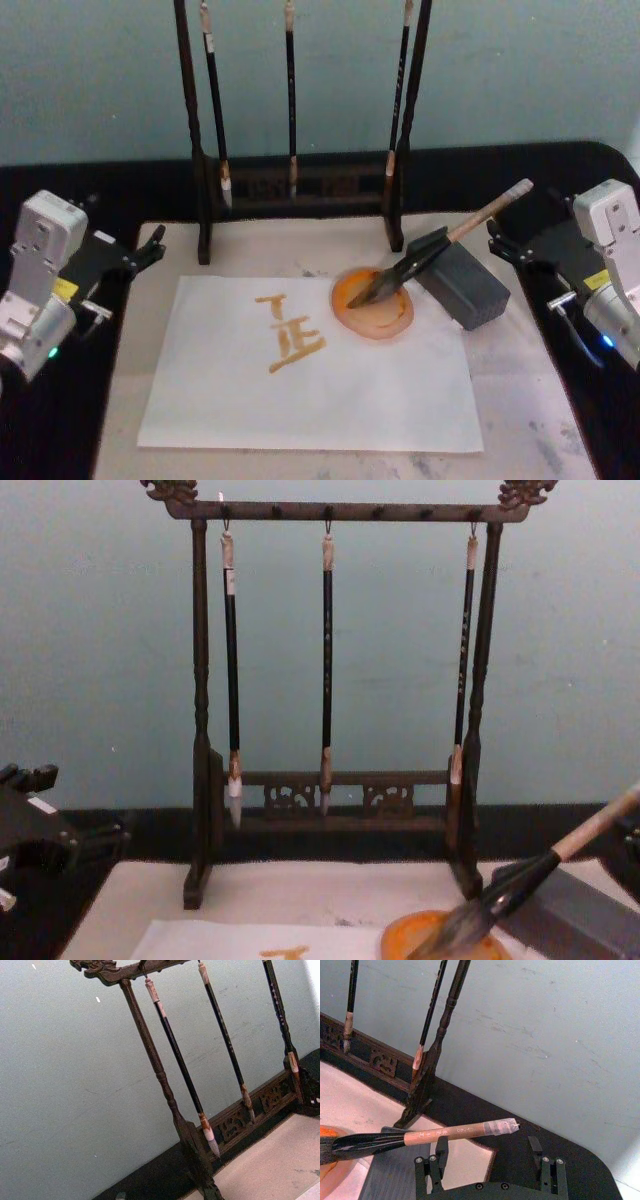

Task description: Pick up the brush from the inkstone, write on the paper, then place the brush back to its original position.

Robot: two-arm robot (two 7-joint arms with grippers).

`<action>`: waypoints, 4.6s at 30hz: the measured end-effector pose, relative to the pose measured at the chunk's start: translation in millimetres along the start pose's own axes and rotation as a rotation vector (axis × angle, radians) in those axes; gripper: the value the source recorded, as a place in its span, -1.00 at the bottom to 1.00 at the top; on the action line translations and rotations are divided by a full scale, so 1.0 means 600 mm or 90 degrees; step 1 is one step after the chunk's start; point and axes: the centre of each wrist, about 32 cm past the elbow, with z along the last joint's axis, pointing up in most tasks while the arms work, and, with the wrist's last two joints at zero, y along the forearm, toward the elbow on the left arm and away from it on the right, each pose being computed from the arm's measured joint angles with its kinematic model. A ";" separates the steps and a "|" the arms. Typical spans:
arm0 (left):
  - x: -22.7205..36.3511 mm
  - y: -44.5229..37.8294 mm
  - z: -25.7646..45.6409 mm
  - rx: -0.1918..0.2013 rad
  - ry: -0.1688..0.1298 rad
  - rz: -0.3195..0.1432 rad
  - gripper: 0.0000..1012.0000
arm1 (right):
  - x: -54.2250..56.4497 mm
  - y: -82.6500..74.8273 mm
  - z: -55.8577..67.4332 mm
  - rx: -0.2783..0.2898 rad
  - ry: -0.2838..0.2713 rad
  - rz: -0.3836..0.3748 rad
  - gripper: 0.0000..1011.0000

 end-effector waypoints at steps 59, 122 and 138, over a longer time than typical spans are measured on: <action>0.0001 0.000 0.000 0.000 0.000 0.000 1.00 | 0.000 0.000 0.000 0.000 0.000 0.000 0.98; 0.0000 0.000 0.000 0.000 0.000 0.000 1.00 | 0.000 -0.005 0.000 0.004 0.046 0.008 0.98; 0.0000 0.000 0.000 0.000 0.000 0.000 1.00 | 0.004 -0.009 0.012 -0.025 0.343 0.040 0.98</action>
